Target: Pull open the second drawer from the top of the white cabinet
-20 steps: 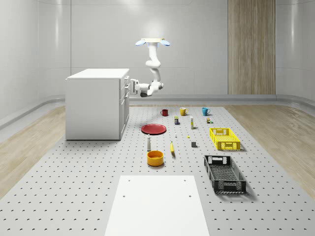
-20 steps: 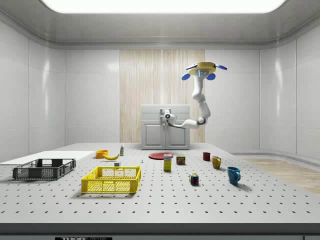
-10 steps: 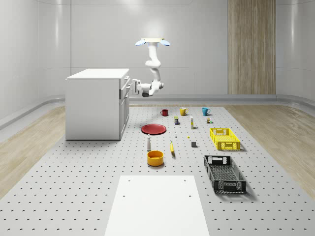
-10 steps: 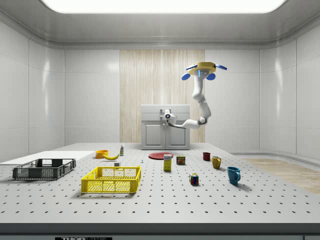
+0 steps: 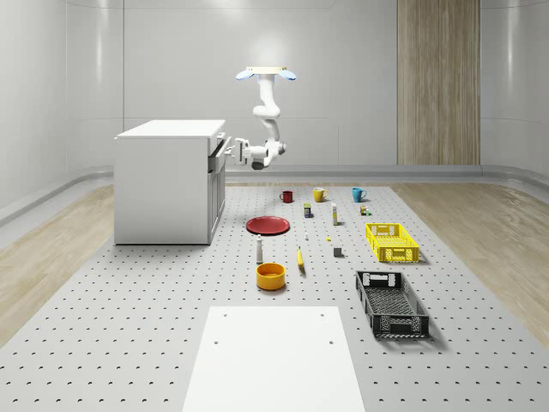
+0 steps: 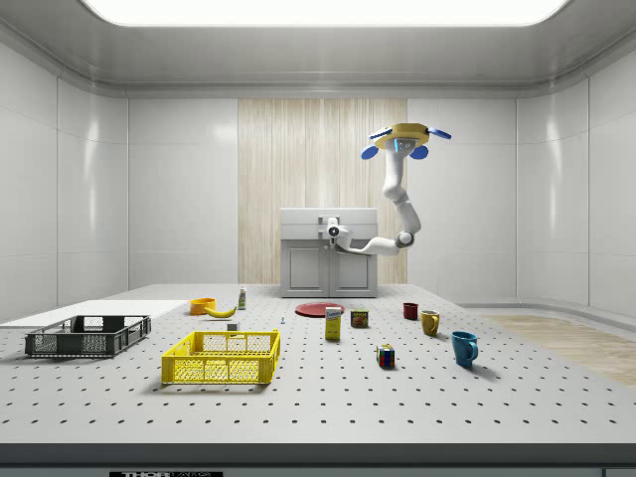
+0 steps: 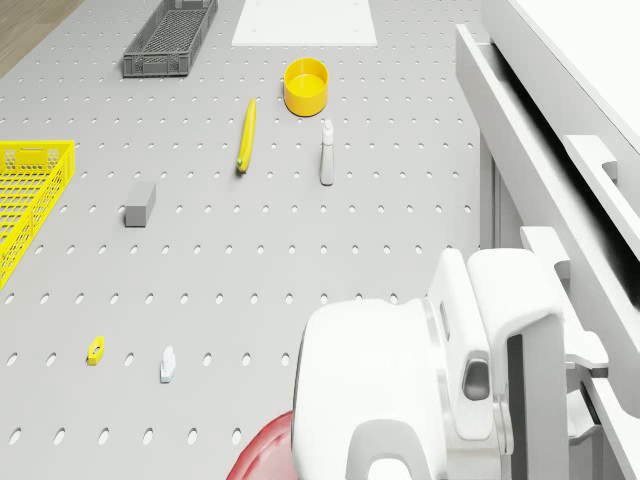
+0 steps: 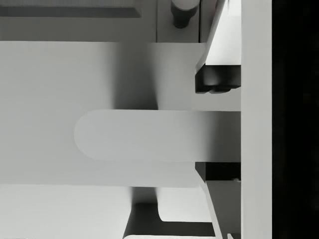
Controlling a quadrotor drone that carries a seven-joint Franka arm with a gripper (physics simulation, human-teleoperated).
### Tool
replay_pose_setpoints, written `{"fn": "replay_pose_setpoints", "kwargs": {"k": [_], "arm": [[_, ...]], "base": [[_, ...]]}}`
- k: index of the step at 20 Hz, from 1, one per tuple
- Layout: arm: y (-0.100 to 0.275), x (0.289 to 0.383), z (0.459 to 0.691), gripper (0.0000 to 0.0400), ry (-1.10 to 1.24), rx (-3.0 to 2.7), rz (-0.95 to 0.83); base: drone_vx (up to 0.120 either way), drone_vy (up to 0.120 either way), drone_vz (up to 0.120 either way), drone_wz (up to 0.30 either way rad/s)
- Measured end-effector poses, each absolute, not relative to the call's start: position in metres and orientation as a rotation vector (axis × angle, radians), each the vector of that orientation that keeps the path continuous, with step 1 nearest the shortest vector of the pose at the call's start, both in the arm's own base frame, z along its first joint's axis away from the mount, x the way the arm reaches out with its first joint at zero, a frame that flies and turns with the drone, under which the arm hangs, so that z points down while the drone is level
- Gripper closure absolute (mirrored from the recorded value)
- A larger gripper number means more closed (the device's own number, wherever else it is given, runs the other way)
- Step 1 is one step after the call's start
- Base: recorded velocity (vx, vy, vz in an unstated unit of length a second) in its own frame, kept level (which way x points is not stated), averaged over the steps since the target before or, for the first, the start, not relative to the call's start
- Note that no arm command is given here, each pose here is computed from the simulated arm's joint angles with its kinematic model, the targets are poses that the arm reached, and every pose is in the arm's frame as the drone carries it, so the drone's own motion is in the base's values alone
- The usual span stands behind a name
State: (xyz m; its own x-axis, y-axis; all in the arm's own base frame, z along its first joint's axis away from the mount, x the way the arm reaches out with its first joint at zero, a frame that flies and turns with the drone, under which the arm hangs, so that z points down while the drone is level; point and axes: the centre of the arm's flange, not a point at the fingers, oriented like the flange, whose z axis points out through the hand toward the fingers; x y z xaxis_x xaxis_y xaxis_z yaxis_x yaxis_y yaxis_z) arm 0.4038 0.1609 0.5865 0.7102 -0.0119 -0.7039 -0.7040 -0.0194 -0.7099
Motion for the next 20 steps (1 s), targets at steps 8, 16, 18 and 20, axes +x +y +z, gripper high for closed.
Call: {"fn": "replay_pose_setpoints", "kwargs": {"k": [8, 16, 18, 20], "arm": [[0.139, 0.4047, 0.581, 0.0274, 0.598, -1.493, 0.599], [0.111, 0.4035, 0.586, 0.0231, 0.608, -1.502, 0.605], [0.107, 0.404, 0.584, 0.0249, 0.6, -1.5, 0.598], [0.102, 0.404, 0.585, 0.0247, 0.613, -1.497, 0.61]], "base": [[0.0, 0.0, 0.0, 0.0], [0.0, 0.0, 0.0, 0.0], [0.0, 0.0, 0.0, 0.0], [0.0, 0.0, 0.0, 0.0]]}}
